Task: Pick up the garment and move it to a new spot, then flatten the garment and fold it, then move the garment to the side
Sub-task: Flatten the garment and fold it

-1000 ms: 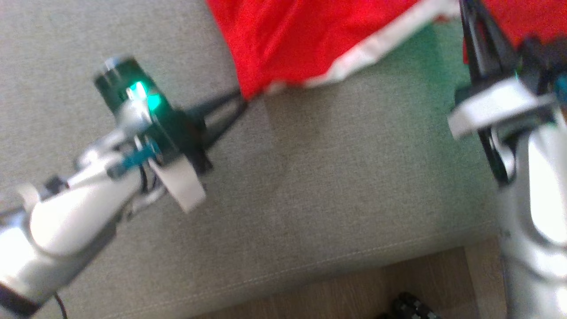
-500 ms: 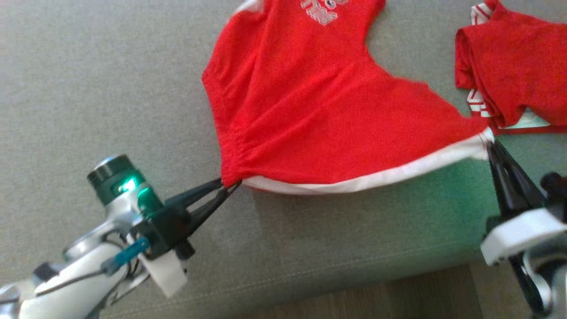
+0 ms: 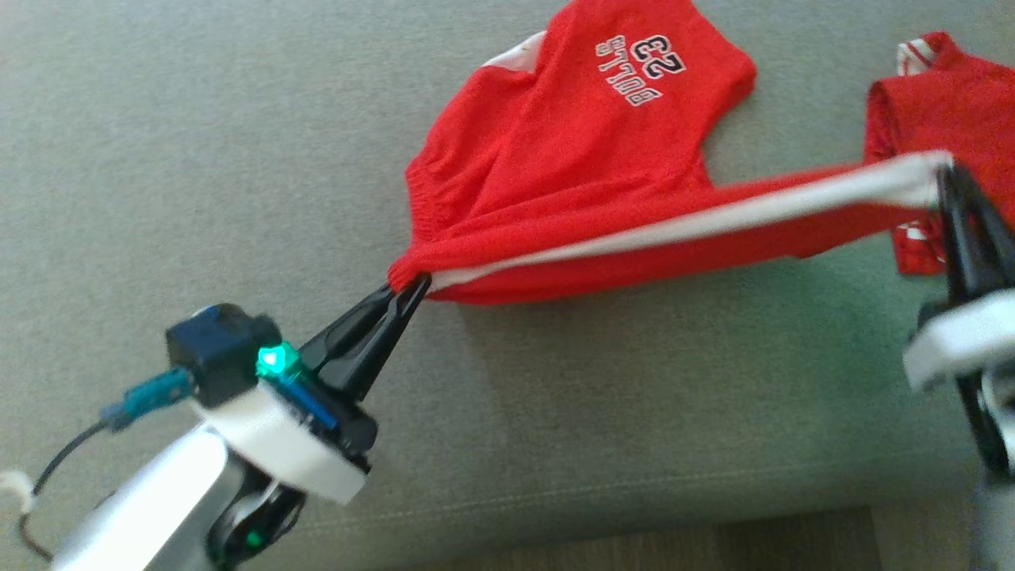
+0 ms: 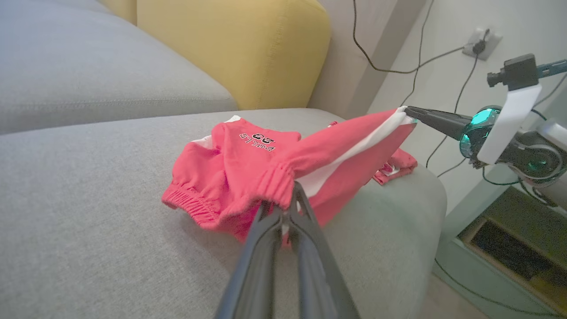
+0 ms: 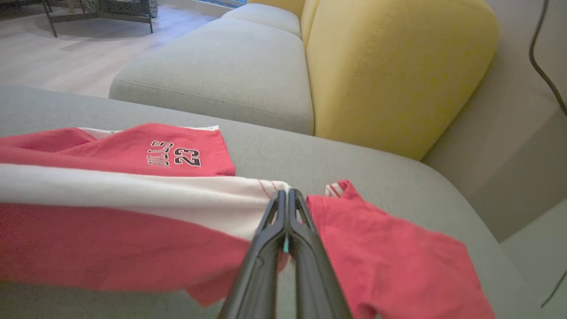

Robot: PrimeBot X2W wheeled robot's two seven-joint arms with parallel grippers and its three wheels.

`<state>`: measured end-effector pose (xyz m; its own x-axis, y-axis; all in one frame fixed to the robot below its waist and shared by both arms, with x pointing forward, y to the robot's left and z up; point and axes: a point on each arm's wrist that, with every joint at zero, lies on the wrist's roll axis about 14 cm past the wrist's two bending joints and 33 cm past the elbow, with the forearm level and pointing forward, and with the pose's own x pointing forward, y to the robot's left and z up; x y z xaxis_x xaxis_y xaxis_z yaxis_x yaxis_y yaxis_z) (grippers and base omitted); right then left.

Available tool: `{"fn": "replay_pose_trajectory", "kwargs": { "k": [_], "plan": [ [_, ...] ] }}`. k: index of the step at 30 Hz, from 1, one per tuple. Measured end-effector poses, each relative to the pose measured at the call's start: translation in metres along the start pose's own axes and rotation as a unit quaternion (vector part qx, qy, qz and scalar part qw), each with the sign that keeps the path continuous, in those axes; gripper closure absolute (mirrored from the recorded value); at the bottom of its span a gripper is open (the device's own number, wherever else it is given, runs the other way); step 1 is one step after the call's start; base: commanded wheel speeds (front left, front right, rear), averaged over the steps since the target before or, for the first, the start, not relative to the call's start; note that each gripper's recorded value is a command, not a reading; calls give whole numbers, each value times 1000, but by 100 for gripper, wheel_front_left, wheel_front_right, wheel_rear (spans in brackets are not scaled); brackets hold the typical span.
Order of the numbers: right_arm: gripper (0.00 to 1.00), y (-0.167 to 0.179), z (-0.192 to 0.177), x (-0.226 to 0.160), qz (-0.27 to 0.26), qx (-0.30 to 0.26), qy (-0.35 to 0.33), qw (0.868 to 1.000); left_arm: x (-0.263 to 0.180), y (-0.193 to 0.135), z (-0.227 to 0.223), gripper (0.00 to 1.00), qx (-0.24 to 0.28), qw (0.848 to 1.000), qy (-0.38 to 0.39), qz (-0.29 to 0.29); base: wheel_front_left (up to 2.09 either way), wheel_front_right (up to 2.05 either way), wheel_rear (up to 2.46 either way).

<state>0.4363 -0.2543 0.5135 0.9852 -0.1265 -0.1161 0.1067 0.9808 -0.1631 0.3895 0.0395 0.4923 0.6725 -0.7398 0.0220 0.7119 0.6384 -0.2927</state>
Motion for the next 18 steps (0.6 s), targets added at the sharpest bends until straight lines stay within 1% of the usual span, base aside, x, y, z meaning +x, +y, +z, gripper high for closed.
{"fn": "replay_pose_trajectory", "kwargs": {
  "k": [4, 7, 11, 14, 18],
  "plan": [
    [100, 17, 20, 39, 17, -23, -16, 999, 7, 18, -4, 100, -59, 997, -9, 47, 0, 0, 0],
    [100, 24, 25, 68, 23, -50, -9, 998, 16, 37, -4, 100, -94, 992, -16, 80, 0, 0, 0],
    [100, 47, 31, 104, 45, -72, -1, 996, 30, 56, -4, 100, -146, 982, -32, 113, 0, 0, 0],
    [100, 67, 29, 130, 66, -86, 9, 994, 36, 72, -8, 100, -175, 974, -36, 138, 0, 0, 0],
    [100, 88, 20, 161, 88, -106, 28, 990, 44, 92, -14, 100, -197, 967, -29, 161, 0, 0, 0]
  ]
}}
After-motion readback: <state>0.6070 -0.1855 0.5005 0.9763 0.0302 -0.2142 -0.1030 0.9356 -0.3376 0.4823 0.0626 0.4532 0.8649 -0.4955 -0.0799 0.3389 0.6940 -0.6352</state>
